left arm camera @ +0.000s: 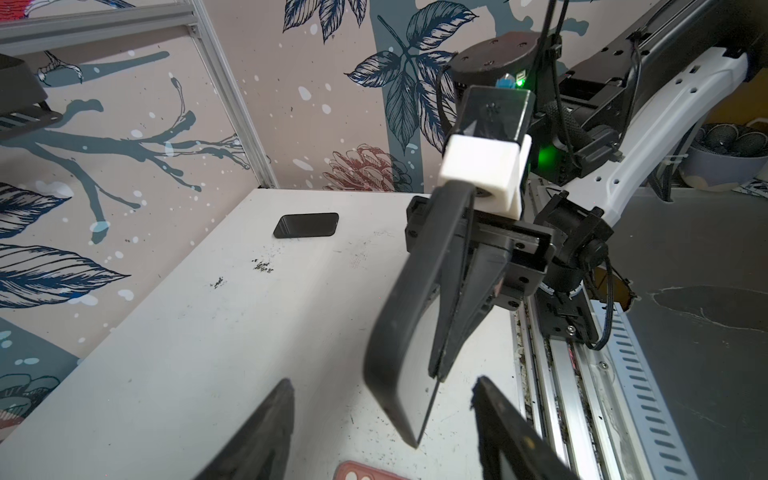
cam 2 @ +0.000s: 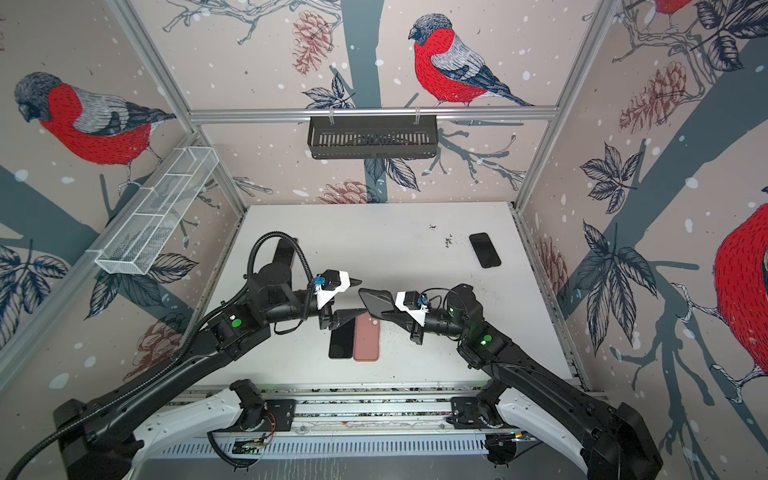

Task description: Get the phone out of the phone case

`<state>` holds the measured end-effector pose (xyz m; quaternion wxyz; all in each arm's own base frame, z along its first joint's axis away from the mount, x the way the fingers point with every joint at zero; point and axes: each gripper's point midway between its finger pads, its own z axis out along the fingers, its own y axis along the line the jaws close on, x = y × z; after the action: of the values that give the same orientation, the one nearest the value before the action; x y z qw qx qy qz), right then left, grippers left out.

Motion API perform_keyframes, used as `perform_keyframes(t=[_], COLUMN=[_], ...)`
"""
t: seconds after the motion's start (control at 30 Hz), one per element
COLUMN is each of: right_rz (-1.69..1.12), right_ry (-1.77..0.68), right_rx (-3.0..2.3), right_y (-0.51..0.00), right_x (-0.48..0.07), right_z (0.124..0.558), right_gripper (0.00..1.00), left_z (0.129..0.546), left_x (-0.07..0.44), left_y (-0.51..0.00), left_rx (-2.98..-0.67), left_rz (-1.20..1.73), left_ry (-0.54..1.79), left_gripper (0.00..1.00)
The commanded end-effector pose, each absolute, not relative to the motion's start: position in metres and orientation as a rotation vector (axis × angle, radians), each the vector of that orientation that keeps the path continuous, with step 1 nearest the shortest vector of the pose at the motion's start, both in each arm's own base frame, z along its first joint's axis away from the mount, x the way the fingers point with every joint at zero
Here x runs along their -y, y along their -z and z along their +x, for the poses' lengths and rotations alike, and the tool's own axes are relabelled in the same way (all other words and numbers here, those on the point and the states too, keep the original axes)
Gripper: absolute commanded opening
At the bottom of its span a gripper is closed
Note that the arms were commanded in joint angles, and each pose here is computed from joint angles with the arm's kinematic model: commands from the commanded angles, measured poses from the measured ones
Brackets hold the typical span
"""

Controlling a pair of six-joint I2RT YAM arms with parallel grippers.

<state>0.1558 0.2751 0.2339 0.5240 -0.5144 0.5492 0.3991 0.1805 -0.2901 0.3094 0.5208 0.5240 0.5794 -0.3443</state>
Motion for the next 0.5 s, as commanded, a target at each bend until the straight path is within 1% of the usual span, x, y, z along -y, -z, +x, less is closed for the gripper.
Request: perform_keyframes(t=[0.0,0.13,0.33,0.43,0.47], right_rz=[-1.251,-1.261,-1.259,-1.262,-1.263], right_ry=[-0.953,-0.961,-0.96,-0.963,-0.965], right_rx=[-1.231,-1.234,-1.242,-1.243,-1.243], right_y=[-0.244,-0.243,-0.242,-0.24,-0.24], right_x=[-0.278,-0.279,-0.28,-0.28,-0.28], right_z=[0.153,0.153,0.155,0.154,0.154], right_gripper=[0.0,0.0,0.0,0.0,0.0], left_z=[0.174,0.171,0.17,0.168,0.168], left_x=[0.293,0.298,0.305,0.307,0.308], left_y=[-0.321,-0.318,-0.309,-0.309,-0.309], left_rx=[-1.314,-1.324,-1.346,-1.338,-1.336], left_rz=[1.307,1.344,1.386,1.397,1.398], left_ry=[0.882,0.933,0.987,1.011,1.014], left_gripper=[0.53,0.47,0.35,0.23,0.16])
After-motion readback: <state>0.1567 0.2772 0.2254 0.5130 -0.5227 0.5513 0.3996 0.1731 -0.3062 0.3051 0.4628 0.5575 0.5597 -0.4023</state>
